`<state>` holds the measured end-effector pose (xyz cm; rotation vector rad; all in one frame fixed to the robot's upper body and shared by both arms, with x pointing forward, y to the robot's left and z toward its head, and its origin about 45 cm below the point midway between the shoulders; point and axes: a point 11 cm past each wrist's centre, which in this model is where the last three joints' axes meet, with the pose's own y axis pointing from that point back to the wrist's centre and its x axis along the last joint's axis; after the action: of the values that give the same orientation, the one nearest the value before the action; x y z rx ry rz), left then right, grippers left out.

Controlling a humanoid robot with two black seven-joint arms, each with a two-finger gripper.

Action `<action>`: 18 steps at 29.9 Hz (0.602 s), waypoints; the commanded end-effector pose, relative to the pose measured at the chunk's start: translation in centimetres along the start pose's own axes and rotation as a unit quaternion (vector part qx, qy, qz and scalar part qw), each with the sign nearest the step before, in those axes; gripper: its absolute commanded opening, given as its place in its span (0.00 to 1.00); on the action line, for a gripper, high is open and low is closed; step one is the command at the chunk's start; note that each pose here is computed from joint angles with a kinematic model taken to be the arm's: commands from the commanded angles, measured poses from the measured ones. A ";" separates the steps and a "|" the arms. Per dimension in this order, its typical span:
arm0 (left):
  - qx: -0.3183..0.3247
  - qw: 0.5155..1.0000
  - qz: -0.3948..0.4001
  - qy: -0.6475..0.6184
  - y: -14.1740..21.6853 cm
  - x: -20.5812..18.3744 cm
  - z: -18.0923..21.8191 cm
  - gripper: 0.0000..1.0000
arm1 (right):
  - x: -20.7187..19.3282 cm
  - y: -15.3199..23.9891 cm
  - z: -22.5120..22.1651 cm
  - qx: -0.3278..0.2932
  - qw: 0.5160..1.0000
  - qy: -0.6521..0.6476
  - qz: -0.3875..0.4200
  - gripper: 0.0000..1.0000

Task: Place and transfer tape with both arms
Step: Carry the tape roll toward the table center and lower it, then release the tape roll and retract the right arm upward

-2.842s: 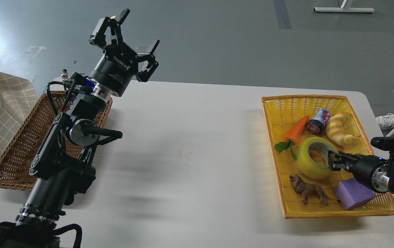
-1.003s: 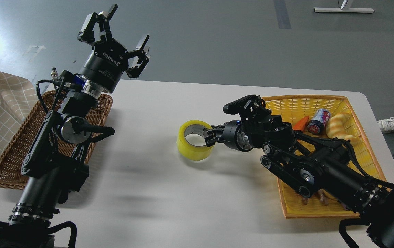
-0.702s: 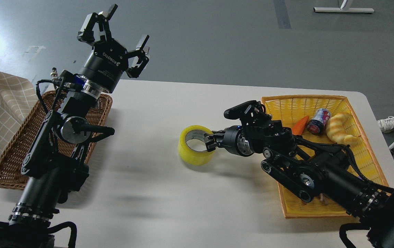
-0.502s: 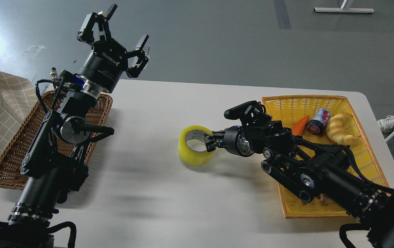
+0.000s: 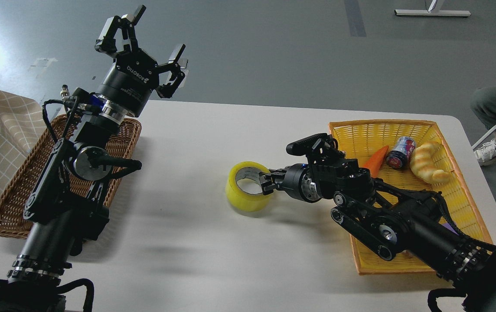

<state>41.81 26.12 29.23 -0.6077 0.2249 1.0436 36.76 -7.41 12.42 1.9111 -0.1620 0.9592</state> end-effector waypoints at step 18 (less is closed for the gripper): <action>-0.001 1.000 0.004 -0.008 0.3 0.7 0.8 0.98 | 5.6 2.1 1.5 0.003 0.995 -0.059 0.076 0.99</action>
<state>41.82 27.12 29.49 -0.6027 0.2145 1.0548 39.66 -8.07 16.20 1.9747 -0.3393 0.9423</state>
